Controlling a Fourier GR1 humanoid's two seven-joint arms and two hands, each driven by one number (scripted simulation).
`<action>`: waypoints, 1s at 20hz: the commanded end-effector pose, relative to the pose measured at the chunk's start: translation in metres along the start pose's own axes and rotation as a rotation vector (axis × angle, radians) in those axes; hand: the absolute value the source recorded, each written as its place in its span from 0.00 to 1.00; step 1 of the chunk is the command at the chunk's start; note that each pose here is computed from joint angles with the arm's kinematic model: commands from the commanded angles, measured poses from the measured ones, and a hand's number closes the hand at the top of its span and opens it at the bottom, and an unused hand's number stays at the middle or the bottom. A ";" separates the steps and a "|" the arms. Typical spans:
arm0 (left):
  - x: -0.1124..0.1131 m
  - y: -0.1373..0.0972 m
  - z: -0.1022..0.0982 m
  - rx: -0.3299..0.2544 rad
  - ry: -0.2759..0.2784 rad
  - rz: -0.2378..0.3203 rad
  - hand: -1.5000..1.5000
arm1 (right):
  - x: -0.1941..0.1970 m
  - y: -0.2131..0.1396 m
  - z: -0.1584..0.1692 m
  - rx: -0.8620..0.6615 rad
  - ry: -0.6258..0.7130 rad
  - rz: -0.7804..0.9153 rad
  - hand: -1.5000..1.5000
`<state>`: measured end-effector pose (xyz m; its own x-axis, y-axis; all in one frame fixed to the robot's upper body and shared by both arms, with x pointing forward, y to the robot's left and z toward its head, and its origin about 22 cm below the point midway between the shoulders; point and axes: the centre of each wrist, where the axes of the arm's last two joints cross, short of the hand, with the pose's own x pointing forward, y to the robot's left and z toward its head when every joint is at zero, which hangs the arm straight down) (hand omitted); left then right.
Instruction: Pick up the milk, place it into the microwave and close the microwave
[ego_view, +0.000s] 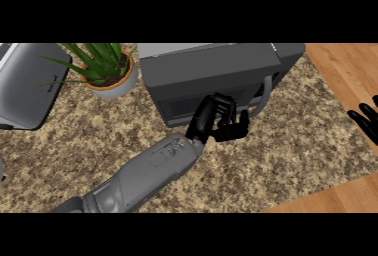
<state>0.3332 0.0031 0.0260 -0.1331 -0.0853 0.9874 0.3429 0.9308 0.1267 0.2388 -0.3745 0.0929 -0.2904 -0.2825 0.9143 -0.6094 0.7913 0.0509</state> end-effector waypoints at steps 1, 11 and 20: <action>0.017 0.015 -0.024 0.085 -0.043 0.039 1.00 | 0.006 -0.004 -0.001 -0.007 -0.015 -0.004 0.00; 0.010 0.022 -0.026 0.181 -0.025 0.067 1.00 | 0.011 -0.001 -0.009 0.058 -0.025 -0.023 0.00; 0.011 0.020 -0.026 0.191 -0.084 0.089 1.00 | 0.018 -0.001 -0.014 0.114 -0.031 -0.037 0.00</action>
<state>0.3314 0.0019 0.0230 -0.1510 0.0229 0.9883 0.3079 0.9511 0.0251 0.2432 -0.3729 0.1125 -0.2929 -0.3259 0.8989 -0.6849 0.7275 0.0405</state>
